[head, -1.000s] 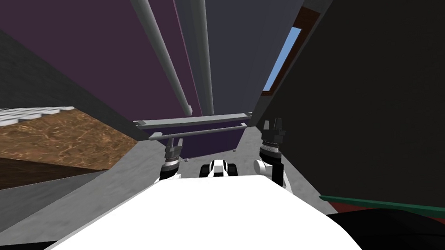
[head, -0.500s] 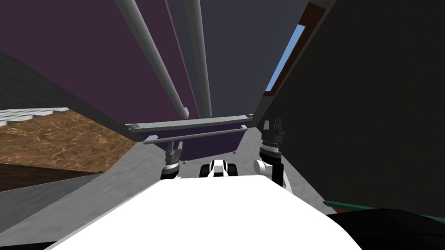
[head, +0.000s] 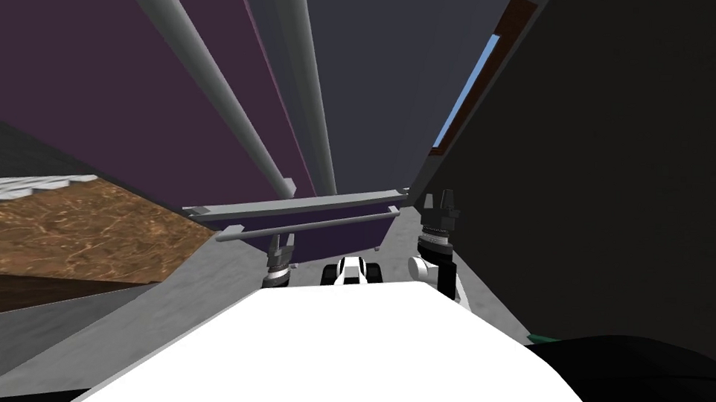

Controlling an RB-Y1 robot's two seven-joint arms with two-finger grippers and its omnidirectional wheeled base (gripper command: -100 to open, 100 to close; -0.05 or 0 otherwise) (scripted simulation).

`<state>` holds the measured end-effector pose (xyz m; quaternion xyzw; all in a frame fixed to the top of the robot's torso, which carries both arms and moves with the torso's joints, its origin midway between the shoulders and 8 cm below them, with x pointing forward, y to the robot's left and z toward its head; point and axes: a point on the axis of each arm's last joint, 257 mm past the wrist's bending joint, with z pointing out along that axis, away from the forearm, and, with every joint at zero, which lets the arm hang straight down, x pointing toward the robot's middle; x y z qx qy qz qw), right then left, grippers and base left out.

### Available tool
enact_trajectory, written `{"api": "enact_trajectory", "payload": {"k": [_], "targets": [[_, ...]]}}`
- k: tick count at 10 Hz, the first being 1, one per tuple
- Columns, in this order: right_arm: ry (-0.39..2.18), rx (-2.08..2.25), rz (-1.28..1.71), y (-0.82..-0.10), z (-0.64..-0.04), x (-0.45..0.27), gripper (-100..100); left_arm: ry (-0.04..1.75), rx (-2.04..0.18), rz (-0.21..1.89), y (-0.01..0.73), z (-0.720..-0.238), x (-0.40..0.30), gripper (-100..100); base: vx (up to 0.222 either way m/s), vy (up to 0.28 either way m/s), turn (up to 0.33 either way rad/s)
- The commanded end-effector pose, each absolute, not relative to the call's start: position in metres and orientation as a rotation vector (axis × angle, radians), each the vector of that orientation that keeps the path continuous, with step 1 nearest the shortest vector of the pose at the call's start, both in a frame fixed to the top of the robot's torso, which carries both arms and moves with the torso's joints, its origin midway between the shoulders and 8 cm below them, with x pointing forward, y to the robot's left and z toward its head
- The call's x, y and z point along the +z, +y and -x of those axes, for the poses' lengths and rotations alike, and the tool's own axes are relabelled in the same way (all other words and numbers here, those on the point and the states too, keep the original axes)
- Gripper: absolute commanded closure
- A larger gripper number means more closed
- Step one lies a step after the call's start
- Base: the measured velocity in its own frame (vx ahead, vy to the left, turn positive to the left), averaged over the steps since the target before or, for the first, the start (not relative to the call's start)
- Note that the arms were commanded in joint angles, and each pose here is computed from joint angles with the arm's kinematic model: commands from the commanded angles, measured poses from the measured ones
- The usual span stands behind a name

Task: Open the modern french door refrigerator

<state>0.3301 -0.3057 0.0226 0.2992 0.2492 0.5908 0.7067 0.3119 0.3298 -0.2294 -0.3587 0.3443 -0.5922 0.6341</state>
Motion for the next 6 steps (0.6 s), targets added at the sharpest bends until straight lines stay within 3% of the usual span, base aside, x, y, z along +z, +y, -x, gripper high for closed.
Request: {"api": "enact_trajectory", "payload": {"k": [1, 6], "targets": [[0.554, 1.313, -0.665, -0.306, -0.33, 0.023, 0, 0.778, -1.349, 0.846, 0.331, -0.304, -0.245, -100, 0.074, -0.029, 0.011], [0.554, 1.313, -0.665, -0.306, -0.33, 0.023, 0, 0.754, -1.341, 0.9, 0.329, -0.289, -0.269, -100, 0.071, -0.023, 0.007]]}}
